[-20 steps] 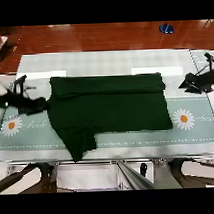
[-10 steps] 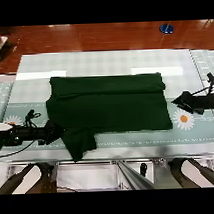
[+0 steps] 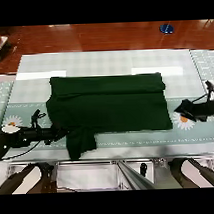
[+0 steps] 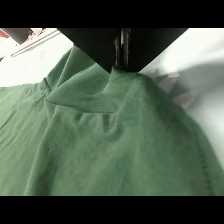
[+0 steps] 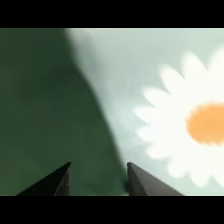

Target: Fold the shirts.

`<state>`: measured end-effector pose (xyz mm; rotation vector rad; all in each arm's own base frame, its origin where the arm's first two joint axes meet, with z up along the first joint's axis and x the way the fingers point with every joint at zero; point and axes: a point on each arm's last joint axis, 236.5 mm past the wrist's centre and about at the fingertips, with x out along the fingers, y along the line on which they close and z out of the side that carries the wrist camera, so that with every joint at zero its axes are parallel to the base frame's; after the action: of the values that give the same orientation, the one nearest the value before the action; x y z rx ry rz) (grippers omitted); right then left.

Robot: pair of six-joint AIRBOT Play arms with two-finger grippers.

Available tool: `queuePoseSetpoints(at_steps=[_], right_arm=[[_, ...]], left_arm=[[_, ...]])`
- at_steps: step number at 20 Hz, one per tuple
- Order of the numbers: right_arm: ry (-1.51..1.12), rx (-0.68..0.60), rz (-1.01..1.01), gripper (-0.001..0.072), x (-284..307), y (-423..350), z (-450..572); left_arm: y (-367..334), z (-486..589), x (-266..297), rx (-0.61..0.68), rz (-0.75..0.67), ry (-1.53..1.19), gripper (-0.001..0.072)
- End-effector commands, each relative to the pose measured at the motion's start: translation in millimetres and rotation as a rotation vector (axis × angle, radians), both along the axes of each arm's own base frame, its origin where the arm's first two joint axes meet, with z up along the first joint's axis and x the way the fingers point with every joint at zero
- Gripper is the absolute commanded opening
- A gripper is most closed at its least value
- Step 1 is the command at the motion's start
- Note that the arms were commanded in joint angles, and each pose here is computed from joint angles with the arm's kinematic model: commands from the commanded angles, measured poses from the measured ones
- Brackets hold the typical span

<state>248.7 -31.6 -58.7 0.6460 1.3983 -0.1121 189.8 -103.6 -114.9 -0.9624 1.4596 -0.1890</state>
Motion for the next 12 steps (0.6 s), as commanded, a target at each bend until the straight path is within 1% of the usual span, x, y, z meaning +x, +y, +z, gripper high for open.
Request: queuePoseSetpoints(at_steps=[1, 4, 7, 10, 12], right_arm=[[0.171, 0.013, 0.013, 0.0413, -47.3, 7.1, -25.3], [0.165, 0.102, 0.021, 0.0413, -52.1, 30.0, -30.8], [0.136, 0.134, 0.018, 0.0413, -43.8, 36.0, -29.9], [0.188, 0.199, 0.022, 0.0413, -45.7, 44.9, -43.8], [0.173, 0.228, 0.000, 0.0409, -35.7, 48.1, -51.7]], left_arm=[[-5.6, 4.5, 2.3, -0.025, -0.005, -0.017, 0.0022], [-6.6, 5.2, 1.2, -0.030, -0.008, -0.014, 0.0022], [-6.3, 5.0, 1.4, -0.029, -0.007, -0.014, 0.0021], [-6.5, 5.1, 1.3, -0.030, -0.008, -0.014, 0.0022], [-6.4, 5.0, 1.4, -0.029, -0.007, -0.014, 0.0022]])
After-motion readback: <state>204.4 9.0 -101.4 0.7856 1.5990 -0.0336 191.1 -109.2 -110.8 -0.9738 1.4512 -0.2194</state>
